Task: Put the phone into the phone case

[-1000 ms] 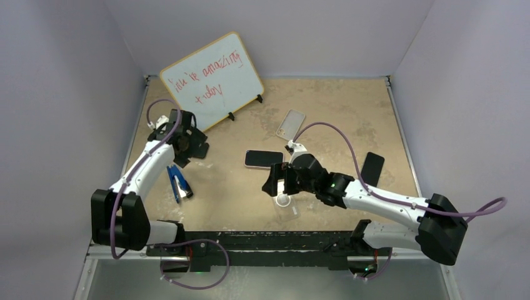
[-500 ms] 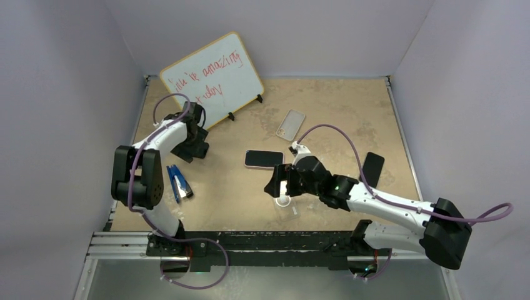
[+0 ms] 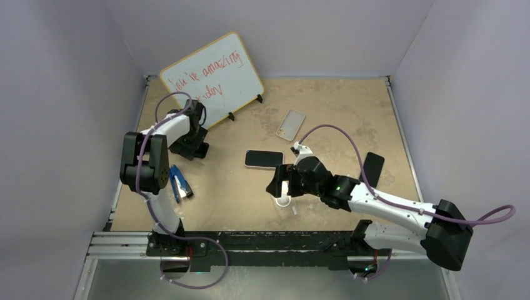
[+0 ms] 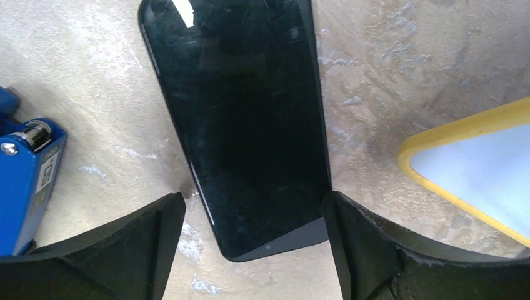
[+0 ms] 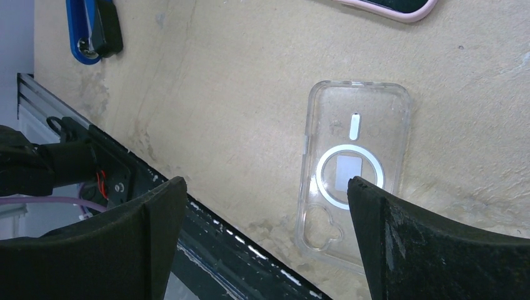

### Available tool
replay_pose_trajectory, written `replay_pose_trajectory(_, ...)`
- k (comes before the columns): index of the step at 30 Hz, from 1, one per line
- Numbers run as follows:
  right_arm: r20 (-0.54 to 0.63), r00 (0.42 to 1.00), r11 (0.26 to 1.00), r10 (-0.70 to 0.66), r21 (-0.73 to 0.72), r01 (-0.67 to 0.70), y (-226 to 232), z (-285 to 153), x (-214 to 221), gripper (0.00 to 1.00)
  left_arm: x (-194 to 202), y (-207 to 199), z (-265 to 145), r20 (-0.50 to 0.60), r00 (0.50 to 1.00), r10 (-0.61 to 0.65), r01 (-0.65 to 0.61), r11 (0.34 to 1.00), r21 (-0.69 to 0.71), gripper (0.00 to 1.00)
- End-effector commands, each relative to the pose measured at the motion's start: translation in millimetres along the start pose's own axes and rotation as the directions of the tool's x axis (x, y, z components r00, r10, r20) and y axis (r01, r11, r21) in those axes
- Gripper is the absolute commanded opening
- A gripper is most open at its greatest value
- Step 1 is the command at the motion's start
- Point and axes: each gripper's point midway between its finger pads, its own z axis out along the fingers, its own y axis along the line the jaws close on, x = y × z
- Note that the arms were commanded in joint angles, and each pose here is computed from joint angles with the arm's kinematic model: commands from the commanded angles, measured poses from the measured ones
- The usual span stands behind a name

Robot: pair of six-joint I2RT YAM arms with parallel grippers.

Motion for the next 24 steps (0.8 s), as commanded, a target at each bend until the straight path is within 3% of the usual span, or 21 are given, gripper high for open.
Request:
replay_pose_trajectory(1, 0.017, 1.000, 1.000, 0.006, 0.010, -0.006, 1, 2, -5, 0.98, -11, -13, 3, 0.026, 1.000, -0.014, 0.014, 1.000, 0.010, 0.85)
replay_pose_trajectory(17, 0.023, 1.000, 1.000, 0.008, 0.002, -0.008, 3, 0, -7, 0.97, -3, -1, 10, -0.008, 0.999, 0.035, -0.036, 0.997, -0.064, 0.91)
replay_pose_trajectory(24, 0.018, 1.000, 1.000, 0.012, -0.002, -0.012, 4, 0, -6, 0.97, -9, -23, -6, -0.025, 1.000, 0.012, -0.011, 0.999, 0.041, 0.92)
